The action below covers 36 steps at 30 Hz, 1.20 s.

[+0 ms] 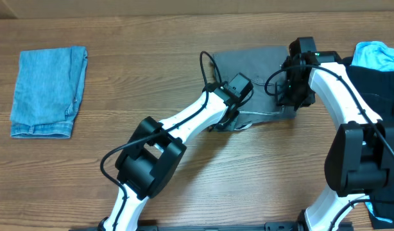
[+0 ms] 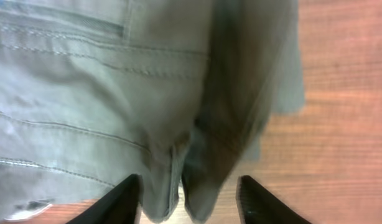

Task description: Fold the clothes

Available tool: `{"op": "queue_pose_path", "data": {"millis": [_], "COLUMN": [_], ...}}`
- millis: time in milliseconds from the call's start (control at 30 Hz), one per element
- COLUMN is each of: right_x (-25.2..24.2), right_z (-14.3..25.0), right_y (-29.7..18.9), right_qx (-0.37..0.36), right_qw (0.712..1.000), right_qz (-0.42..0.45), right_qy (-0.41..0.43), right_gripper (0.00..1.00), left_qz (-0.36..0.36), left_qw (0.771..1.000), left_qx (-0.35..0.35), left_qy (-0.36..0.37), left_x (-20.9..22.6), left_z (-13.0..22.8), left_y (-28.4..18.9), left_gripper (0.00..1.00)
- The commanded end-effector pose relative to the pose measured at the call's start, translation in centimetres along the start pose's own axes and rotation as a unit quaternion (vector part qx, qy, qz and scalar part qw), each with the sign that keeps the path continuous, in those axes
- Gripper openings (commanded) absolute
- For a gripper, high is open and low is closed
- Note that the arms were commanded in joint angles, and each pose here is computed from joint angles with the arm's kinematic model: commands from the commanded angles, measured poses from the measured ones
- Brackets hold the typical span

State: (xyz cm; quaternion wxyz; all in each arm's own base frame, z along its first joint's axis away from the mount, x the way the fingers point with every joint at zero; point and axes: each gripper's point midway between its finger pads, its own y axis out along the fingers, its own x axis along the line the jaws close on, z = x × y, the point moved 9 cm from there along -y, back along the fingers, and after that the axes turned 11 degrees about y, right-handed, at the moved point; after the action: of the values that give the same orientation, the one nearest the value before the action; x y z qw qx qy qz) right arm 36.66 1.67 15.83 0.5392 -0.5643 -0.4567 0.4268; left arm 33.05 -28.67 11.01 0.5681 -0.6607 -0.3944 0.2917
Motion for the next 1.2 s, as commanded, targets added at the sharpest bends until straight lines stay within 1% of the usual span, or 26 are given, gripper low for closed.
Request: {"op": "queue_pose_path", "data": {"millis": [0, 100, 167, 200, 233, 300, 333, 367, 400, 433, 467, 500, 600, 700, 733, 800, 867, 967, 1167], "right_x": [0.1, 0.1, 0.3, 0.5, 0.8, 1.4, 1.7, 2.0, 2.3, 2.5, 2.7, 2.8, 2.8, 2.0, 1.5, 1.1, 0.8, 0.6, 0.3], "right_z": [-0.7, -0.8, -1.1, -1.3, -1.5, -2.2, -2.6, -3.0, -3.4, -3.7, -4.1, -4.4, -5.4, -6.1, -6.4, -6.8, -7.1, -7.4, -7.0], "right_y": [-2.2, -4.6, -6.9, -7.6, -8.3, -9.0, -9.0, -8.9, -8.8, -8.5, -8.3, -7.9, -6.8, -5.7, -5.2, -4.6, -4.0, -2.8, 0.7], "right_qx": [-0.006, -0.011, -0.026, -0.034, -0.044, -0.066, -0.076, -0.084, -0.088, -0.09, -0.091, -0.09, -0.08, -0.068, -0.062, -0.055, -0.049, -0.037, -0.02], "right_qw": [1.0, 1.0, 0.999, 0.999, 0.998, 0.995, 0.993, 0.991, 0.989, 0.987, 0.985, 0.984, 0.978, 0.975, 0.972, 0.967, 0.963, 0.963, 0.968], "right_qz": [-0.002, -0.004, -0.018, -0.03, -0.047, -0.078, -0.093, -0.107, -0.12, -0.131, -0.141, -0.153, -0.187, -0.207, -0.22, -0.242, -0.257, -0.258, -0.24], "right_qy": [0.015, 0.015, 0.014, 0.014, 0.013, 0.01, 0.008, 0.007, 0.01, 0.019, 0.028, 0.032, 0.038, 0.052, 0.058, 0.059, 0.063, 0.069, 0.076], "right_gripper": [0.66, 0.7, 0.73, 0.73, 0.73, 0.73, 0.7, 0.6, 0.45, 0.24, 0.09, 0.04, 0.04, 0.04, 0.04, 0.04, 0.04, 0.04, 0.04], "left_qz": [0.014, 0.015, 0.011, 0.009, 0.012, 0.032, 0.05, 0.069, 0.091, 0.117, 0.135, 0.169, 0.241, 0.302, 0.33, 0.358, 0.359, 0.348, 0.328], "left_qw": [0.988, 0.976, 0.97, 0.968, 0.968, 0.968, 0.968, 0.967, 0.966, 0.964, 0.962, 0.958, 0.943, 0.925, 0.916, 0.904, 0.903, 0.907, 0.919], "left_qx": [-0.156, -0.212, -0.235, -0.238, -0.237, -0.23, -0.226, -0.222, -0.218, -0.214, -0.211, -0.209, -0.205, -0.211, -0.215, -0.222, -0.225, -0.228, -0.202], "left_qy": [-0.016, -0.046, -0.068, -0.077, -0.084, -0.094, -0.098, -0.101, -0.103, -0.105, -0.105, -0.104, -0.099, -0.088, -0.081, -0.069, -0.067, -0.069, -0.08], "left_x": [1.7, 4.1, 6.2, 7.0, 7.7, 8.9, 9.4, 9.8, 10.2, 10.6, 10.8, 11.0, 11.4, 11.4, 11.3, 11.0, 11.0, 11.1, 10.6], "left_z": [-4.2, -5.0, -5.0, -5.0, -5.0, -5.1, -5.3, -5.5, -5.9, -6.3, -6.6, -7.1, -8.2, -9.2, -9.6, -10.1, -10.4, -10.6, -10.3], "left_y": [-11.3, -15.9, -17.8, -18.1, -18.0, -17.3, -16.7, -16.0, -15.1, -14.1, -13.3, -12.1, -9.2, -6.5, -5.4, -4.4, -3.5, -2.7, -0.1], "left_gripper": [0.05, 0.08, 0.12, 0.15, 0.17, 0.16, 0.15, 0.15, 0.15, 0.15, 0.16, 0.16, 0.17, 0.22, 0.25, 0.25, 0.26, 0.26, 0.25]}}
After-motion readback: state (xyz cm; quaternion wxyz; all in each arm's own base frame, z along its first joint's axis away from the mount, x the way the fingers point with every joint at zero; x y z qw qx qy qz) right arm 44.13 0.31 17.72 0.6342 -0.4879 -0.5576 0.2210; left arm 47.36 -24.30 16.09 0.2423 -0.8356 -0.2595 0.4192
